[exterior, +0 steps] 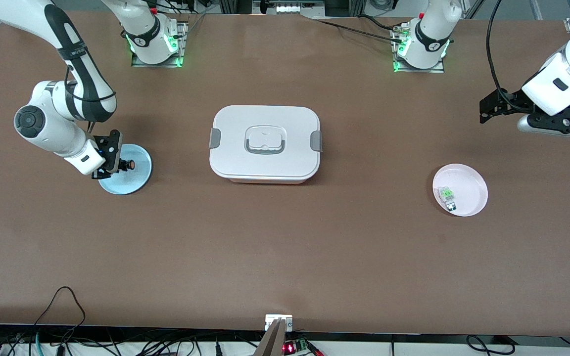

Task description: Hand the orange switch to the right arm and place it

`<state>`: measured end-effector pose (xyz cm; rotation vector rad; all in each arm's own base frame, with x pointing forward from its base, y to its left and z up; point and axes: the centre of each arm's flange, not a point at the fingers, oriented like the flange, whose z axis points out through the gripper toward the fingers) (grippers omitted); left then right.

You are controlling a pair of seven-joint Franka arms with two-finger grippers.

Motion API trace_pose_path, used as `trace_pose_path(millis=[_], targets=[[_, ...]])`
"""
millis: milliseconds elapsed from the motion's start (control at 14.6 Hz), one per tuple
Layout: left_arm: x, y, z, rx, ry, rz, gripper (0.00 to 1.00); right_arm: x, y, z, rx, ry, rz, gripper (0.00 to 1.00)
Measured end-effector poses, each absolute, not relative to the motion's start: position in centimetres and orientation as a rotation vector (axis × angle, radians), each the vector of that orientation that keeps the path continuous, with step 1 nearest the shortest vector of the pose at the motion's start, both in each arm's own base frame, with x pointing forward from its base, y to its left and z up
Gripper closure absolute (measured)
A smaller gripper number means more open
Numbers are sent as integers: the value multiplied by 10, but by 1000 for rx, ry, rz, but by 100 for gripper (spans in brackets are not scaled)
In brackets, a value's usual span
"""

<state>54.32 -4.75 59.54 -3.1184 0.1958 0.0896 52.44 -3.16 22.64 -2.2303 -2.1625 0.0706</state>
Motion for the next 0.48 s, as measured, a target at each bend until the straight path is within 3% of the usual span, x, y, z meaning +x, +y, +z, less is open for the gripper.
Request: trace_pose_path(millis=[478], targets=[[547, -44, 597, -3116, 127, 159, 0, 520, -44, 201, -2243, -2162, 29, 59]])
